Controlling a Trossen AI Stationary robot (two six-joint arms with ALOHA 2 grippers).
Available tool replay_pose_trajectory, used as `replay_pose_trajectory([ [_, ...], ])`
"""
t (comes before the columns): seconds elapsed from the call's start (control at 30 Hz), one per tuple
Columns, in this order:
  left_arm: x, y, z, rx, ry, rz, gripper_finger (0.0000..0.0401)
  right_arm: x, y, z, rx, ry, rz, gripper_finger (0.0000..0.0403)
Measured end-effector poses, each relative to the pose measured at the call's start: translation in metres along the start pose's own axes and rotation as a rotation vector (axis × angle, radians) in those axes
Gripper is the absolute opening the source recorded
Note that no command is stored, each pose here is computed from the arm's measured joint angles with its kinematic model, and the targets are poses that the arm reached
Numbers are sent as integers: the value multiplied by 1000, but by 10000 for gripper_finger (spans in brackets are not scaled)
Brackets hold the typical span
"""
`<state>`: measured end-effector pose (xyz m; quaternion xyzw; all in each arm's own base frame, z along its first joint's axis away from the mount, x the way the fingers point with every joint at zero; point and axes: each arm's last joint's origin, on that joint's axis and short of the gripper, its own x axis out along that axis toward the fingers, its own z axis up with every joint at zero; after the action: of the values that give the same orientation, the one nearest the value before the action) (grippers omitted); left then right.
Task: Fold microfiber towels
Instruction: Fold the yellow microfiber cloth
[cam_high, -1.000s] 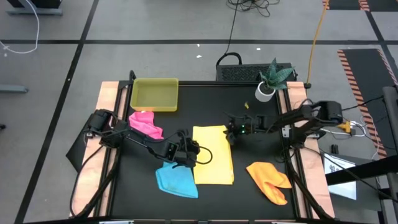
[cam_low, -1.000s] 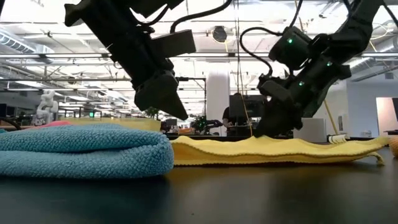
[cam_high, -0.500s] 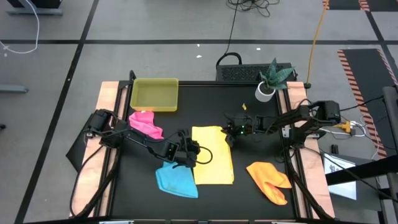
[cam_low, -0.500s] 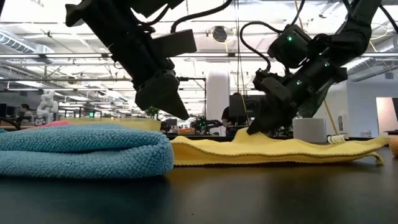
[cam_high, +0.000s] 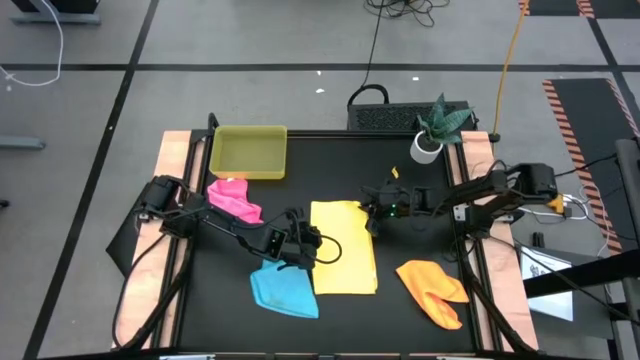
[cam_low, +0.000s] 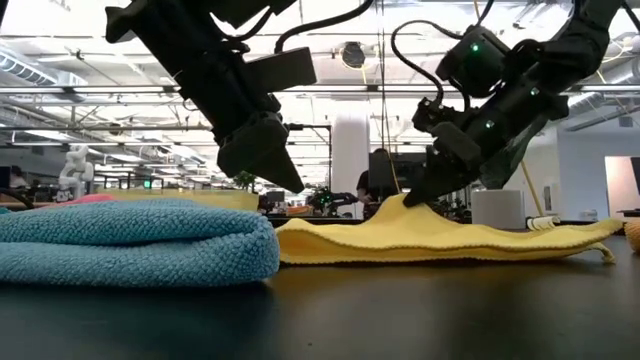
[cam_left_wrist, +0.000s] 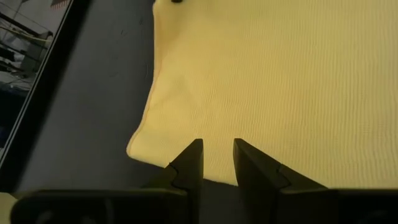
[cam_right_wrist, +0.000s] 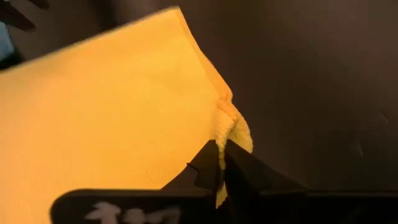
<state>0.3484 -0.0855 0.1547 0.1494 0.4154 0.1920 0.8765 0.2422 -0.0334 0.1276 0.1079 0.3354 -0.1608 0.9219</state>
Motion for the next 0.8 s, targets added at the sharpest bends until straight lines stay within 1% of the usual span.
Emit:
replay_pose_trajectory([
  [0.13,0,0,0,-3,-4,-1,92,2,-1,-2,-22,8,-33,50],
  [0.27,0,0,0,-2,-4,-1,92,1,-4,-4,-29,21,-100,94],
  [0.37,0,0,0,-3,-4,-1,92,-2,-9,-3,11,27,-153,119],
  [0.43,0,0,0,-3,-4,-1,92,-4,-10,-2,43,27,-134,129],
  [0.57,0,0,1,-4,-5,-1,92,-5,-6,-1,111,54,12,136],
  [0.6,0,0,1,-4,-5,-2,92,-5,-5,-2,137,64,27,135],
  [0.67,0,0,1,-4,-5,-2,92,-5,-6,-4,172,80,17,134],
  [0.8,0,0,1,-4,-5,-2,92,-4,-12,-4,195,91,-9,133],
])
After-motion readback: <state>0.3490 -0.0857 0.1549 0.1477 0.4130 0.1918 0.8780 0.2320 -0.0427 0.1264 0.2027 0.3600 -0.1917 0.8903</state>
